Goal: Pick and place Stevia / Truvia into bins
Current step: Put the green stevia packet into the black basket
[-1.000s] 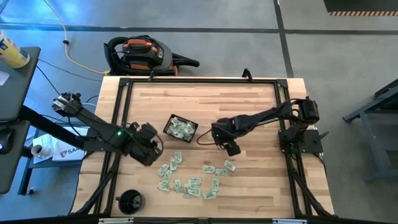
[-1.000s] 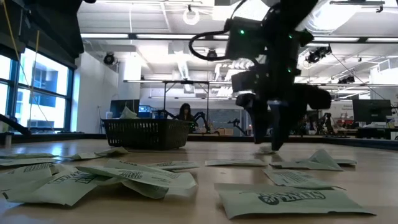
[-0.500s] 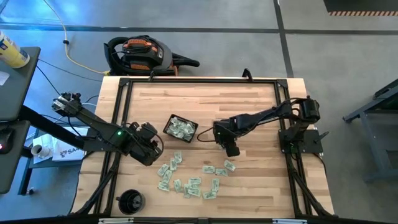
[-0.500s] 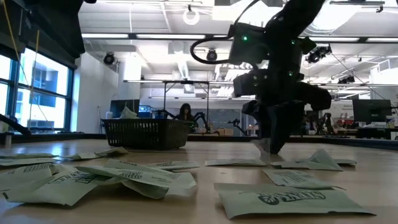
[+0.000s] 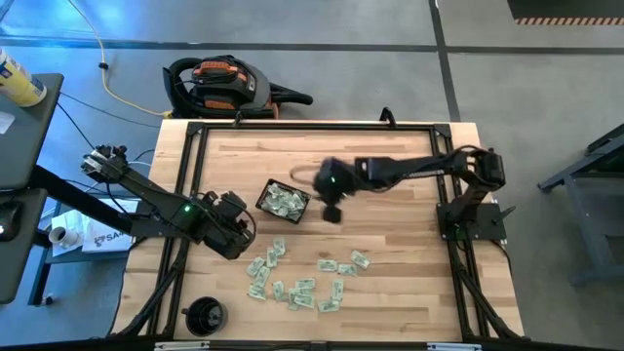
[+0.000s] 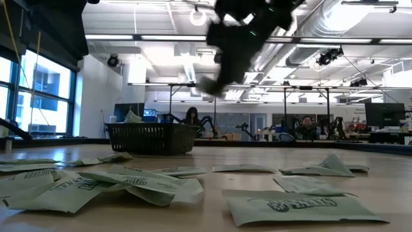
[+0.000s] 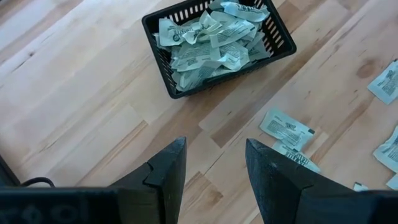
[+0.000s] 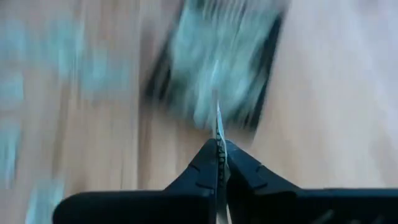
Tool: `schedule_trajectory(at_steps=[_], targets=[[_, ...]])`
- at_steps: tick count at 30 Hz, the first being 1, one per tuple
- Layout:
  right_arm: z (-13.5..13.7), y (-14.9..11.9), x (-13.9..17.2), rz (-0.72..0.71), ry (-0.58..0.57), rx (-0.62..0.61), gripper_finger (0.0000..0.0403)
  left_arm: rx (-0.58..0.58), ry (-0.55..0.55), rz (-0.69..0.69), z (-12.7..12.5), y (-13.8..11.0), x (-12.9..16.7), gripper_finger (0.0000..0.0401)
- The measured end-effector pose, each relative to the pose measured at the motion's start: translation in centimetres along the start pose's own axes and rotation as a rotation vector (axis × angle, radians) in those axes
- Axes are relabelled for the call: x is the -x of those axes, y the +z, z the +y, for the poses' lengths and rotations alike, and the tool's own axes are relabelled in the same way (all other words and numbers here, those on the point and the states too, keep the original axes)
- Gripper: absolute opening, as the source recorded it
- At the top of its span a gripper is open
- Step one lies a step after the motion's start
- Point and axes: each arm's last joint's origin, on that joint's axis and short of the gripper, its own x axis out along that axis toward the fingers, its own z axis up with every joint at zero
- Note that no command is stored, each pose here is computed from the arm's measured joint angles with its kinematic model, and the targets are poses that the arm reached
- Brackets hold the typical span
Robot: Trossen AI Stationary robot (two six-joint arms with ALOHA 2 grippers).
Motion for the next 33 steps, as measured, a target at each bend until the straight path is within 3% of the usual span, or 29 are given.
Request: schedule_trajectory(at_steps=[3, 11, 15, 20, 26, 30, 33], targets=[[-1.1, 3.3, -0.4, -0.11, 0.005, -0.074, 0.0015, 0.011, -0.003, 0.0, 0.0, 0.0, 0.0, 0.0199], [-2.0, 5.8, -6.8, 0.009, 0.207, -0.207, 0.0046, 0.04, -0.036, 0.031, -0.3, -0.1, 0.0, 0.0199], [-1.7, 6.4, -8.0, 0.104, 0.21, -0.21, 0.0079, 0.064, -0.049, 0.053, -0.4, -0.1, 0.0, 0.0199], [-1.6, 7.6, -5.7, 0.172, 0.149, -0.075, 0.0119, 0.068, -0.051, 0.056, -0.4, -0.1, 0.0, 0.0199], [-1.5, 6.7, -2.9, 0.371, 0.005, 0.129, 0.0145, 0.056, -0.052, 0.074, -0.4, -0.3, -0.1, 0.0199], [-2.1, 5.4, -2.3, 0.475, -0.008, 0.108, 0.0155, 0.069, -0.05, 0.217, -0.1, -1.6, -1.3, 0.0199], [-2.4, 3.9, -2.3, 0.52, -0.018, 0.06, 0.0162, 0.164, -0.078, 0.338, -0.3, -3.3, -3.3, 0.0199]])
